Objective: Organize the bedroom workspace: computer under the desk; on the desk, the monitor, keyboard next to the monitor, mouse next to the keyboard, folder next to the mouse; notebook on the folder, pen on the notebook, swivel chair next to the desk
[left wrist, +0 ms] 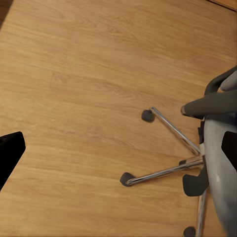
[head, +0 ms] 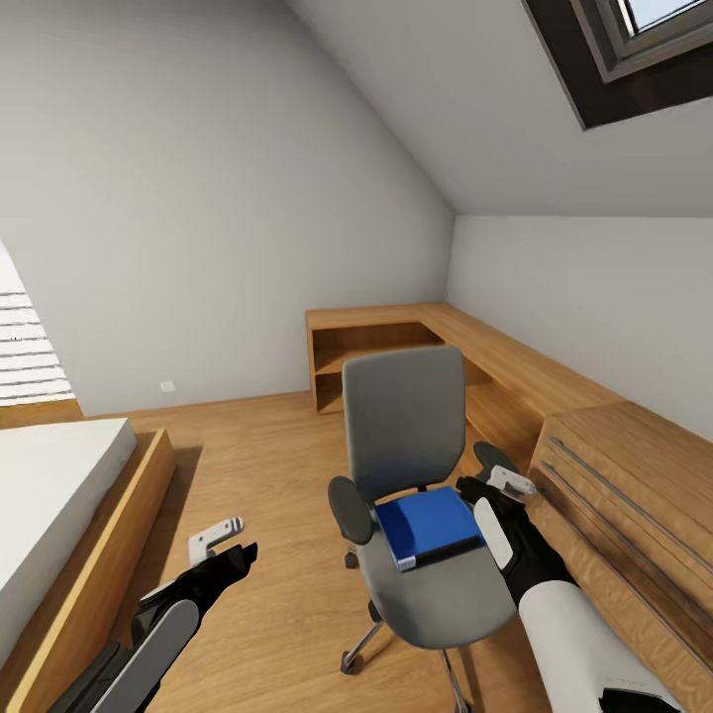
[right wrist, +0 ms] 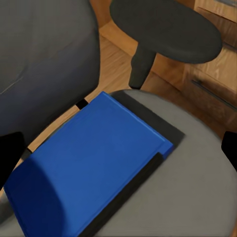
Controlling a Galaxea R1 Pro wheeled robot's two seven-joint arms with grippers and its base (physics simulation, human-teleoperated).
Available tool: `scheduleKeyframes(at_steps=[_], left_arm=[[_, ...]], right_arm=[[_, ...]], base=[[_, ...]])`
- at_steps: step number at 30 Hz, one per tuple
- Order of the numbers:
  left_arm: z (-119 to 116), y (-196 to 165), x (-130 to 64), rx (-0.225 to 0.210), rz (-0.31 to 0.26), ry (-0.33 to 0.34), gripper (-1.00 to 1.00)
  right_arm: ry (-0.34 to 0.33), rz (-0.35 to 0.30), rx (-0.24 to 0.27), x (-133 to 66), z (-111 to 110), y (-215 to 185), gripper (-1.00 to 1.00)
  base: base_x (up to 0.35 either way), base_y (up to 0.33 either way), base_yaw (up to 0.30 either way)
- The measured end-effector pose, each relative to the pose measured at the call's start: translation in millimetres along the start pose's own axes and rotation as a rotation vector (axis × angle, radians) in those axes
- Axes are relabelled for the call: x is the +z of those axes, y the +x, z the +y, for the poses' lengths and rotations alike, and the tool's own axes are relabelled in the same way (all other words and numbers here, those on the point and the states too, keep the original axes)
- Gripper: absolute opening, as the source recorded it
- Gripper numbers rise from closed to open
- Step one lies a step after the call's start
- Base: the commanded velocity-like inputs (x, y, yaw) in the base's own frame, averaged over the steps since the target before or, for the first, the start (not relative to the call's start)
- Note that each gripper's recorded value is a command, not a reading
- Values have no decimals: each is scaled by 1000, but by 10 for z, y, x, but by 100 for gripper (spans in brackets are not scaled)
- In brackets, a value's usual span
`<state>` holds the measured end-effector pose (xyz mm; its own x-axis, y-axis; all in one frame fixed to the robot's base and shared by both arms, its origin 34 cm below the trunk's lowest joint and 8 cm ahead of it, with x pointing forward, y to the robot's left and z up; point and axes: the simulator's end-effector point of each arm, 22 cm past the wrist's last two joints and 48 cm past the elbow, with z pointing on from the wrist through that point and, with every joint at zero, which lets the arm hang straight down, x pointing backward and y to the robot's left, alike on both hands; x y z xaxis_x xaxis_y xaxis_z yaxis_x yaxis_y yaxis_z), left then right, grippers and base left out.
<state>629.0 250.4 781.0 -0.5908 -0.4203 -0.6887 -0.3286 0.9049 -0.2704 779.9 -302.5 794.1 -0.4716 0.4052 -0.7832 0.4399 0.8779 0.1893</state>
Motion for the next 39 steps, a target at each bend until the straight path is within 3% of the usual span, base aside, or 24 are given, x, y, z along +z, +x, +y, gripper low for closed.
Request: scheduleKeyframes(at_steps=[27,33,35,39], left_arm=[[140,339,296,1,-1,-1,100],[176,419,362,1,-2,-1,100],[187,446,384,1,-2,-1,100],[210,502,429,1,-2,-1,100]], right_arm=[[7,-8,2,255,-124,356,100],[17,-106,42,342,-213,311,100],[40,-157,56,410,-379,313,100],[48,-166,43,543,-604,471,100]], base=[[0,0,0],[0,0,0],[0,0,0],[0,0,0]])
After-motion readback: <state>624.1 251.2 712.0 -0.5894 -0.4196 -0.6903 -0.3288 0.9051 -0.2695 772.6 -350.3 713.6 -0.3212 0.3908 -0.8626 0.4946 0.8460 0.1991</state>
